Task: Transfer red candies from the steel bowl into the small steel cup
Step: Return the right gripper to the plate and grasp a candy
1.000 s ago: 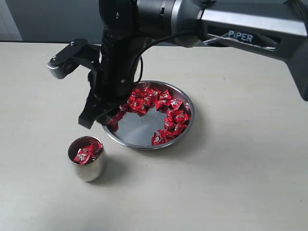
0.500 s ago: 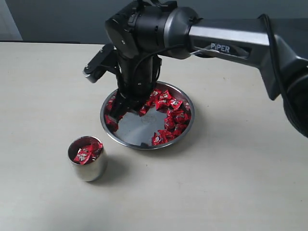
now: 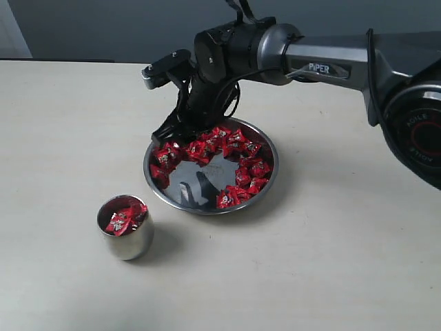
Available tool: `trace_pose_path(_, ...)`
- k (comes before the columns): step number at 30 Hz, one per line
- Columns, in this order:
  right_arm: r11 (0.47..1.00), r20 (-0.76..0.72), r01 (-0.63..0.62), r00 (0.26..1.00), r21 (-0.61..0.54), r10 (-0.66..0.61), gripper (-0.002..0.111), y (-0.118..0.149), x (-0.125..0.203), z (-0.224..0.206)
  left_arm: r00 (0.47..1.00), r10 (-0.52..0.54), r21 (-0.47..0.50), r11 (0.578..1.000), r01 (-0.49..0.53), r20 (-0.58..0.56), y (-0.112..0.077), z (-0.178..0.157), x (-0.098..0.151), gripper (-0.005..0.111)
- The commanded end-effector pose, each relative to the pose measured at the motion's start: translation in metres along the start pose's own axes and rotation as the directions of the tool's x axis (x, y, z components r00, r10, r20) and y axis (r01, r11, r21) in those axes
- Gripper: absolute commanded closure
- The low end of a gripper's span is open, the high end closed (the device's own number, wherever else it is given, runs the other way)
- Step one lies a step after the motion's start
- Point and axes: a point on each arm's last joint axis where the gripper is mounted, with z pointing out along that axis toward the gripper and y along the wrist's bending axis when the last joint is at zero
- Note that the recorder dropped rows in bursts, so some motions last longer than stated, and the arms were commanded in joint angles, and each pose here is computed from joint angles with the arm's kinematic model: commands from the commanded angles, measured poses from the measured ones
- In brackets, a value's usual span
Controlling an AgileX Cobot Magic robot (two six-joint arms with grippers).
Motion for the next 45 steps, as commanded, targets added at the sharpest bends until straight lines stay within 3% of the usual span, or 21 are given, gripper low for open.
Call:
trace_pose_path(1,1.0,-0.001,-0.019,1.0,0.004,0.019,0.059,-0.007,0.003,0.01,1.0,-0.001,-0.005,1.0,0.001,0.013,0.0,0.0,0.0,0.106)
trace_pose_path(11,1.0,-0.082,-0.019,0.996,-0.002,0.019,0.062,-0.007,0.017,0.035,1.0,-0.001,-0.005,1.0,0.001,0.013,0.0,0.0,0.0,0.106)
trace_pose_path(13,1.0,-0.083,-0.03,0.996,-0.001,0.03,0.069,-0.007,0.017,0.035,1.0,-0.001,-0.005,1.0,0.001,0.013,0.0,0.0,0.0,0.106)
trace_pose_path(18,0.999,-0.098,-0.033,0.995,-0.003,0.033,0.101,-0.007,0.018,0.035,1.0,-0.001,-0.005,1.0,0.001,0.013,0.0,0.0,0.0,0.106)
trace_pose_path(20,0.999,-0.1,-0.033,0.994,-0.003,0.032,0.109,-0.007,0.018,0.035,1.0,-0.001,-0.005,1.0,0.001,0.013,0.0,0.0,0.0,0.106)
trace_pose_path(27,0.999,-0.083,-0.036,0.996,-0.002,0.036,0.109,-0.007,0.014,0.023,1.0,-0.001,-0.005,1.0,0.001,0.013,0.0,0.0,0.0,0.106)
trace_pose_path(38,0.998,0.046,-0.046,0.998,-0.05,0.049,0.109,0.0,-0.01,-0.043,1.0,-0.001,-0.005,1.0,0.001,0.013,0.0,0.0,0.0,0.106)
trace_pose_path(42,0.998,0.003,-0.031,1.0,-0.053,0.031,0.108,-0.001,-0.006,-0.045,1.0,-0.001,-0.005,1.0,0.001,0.013,0.0,0.0,0.0,0.106)
trace_pose_path(43,0.998,-0.025,-0.023,0.999,-0.058,0.022,0.104,0.0,-0.003,-0.042,1.0,-0.001,-0.005,1.0,0.001,0.013,0.0,0.0,0.0,0.106)
trace_pose_path(45,0.997,-0.088,0.01,0.996,-0.075,-0.017,0.084,0.001,0.005,-0.028,1.0,-0.001,-0.005,1.0,0.001,0.013,0.0,0.0,0.0,0.106)
